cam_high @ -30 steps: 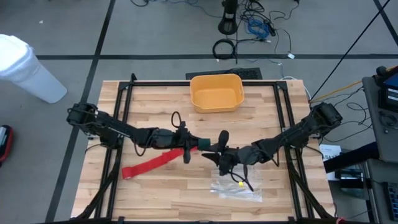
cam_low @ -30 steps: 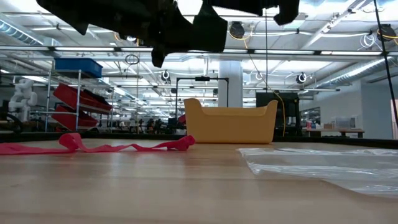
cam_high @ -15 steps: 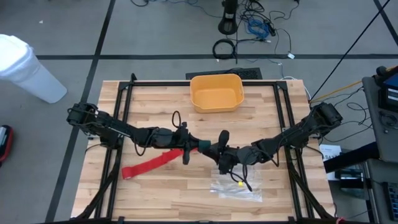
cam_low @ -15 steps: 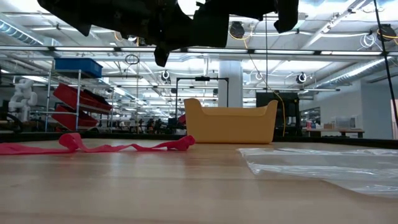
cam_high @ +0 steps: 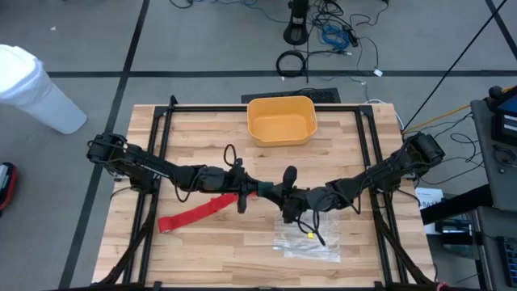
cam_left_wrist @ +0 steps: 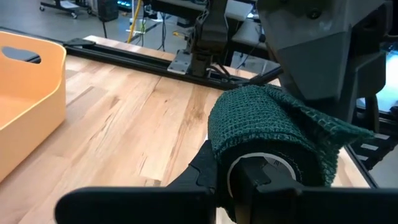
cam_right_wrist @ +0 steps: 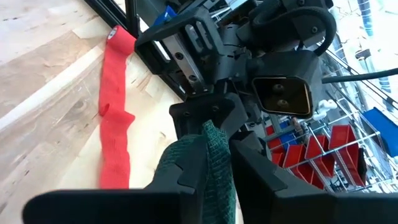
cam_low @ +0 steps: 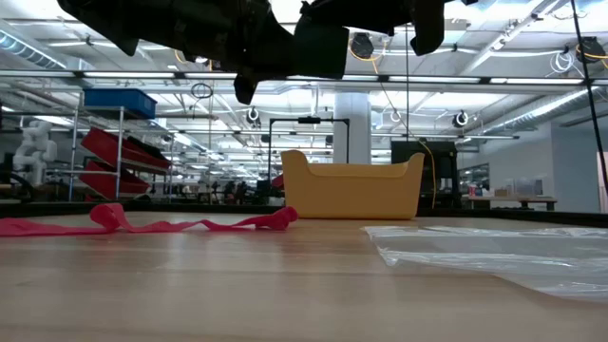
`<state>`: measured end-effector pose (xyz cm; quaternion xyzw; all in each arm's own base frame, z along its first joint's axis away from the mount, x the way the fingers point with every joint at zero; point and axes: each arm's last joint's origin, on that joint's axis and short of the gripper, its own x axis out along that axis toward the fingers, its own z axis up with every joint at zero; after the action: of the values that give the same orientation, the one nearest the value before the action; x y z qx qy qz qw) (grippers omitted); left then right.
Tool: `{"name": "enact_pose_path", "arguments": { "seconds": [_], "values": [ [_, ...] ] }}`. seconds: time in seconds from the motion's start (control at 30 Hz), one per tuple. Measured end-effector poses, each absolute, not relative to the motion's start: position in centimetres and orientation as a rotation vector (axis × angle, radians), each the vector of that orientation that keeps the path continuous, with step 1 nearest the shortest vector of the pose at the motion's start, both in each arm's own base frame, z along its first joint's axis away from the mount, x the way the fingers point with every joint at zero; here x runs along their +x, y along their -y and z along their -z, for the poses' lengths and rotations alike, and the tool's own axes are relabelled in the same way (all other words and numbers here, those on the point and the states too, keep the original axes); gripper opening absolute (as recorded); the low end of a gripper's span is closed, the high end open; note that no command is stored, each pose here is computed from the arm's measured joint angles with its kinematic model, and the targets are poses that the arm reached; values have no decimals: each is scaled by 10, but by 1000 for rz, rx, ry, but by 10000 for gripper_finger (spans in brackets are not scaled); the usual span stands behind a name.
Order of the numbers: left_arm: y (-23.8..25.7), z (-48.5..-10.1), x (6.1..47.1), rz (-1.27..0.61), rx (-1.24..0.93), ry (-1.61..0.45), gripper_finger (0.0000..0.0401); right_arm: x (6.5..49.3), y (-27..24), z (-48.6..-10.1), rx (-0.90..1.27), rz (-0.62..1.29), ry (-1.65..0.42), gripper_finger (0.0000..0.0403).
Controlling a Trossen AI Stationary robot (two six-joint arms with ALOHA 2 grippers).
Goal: Roll bandage
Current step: Roll the green bandage
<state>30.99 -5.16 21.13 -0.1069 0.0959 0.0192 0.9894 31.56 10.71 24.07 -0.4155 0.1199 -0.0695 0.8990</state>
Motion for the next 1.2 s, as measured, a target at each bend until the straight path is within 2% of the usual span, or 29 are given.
{"name": "enact_pose_path", "arguments": {
  "seconds": [0.17,0.37,0.7,1.0,1.07,1.2],
  "values": [
    [51,-211,310,-44,-209,-196,15,318,-102,-240,-834,145,-249,44],
    [51,-210,310,-42,-188,-205,15,319,-99,-240,-801,124,-245,4],
    [50,-208,309,-60,-147,-225,15,313,-113,-238,-728,91,-245,0],
    [41,-209,311,-107,-156,-215,15,304,-136,-230,-552,-100,-272,1],
    [41,-209,311,-107,-158,-208,15,303,-135,-227,-536,-84,-300,1],
    [40,-209,311,-109,-158,-208,15,302,-133,-229,-606,81,-312,1]
  ]
}}
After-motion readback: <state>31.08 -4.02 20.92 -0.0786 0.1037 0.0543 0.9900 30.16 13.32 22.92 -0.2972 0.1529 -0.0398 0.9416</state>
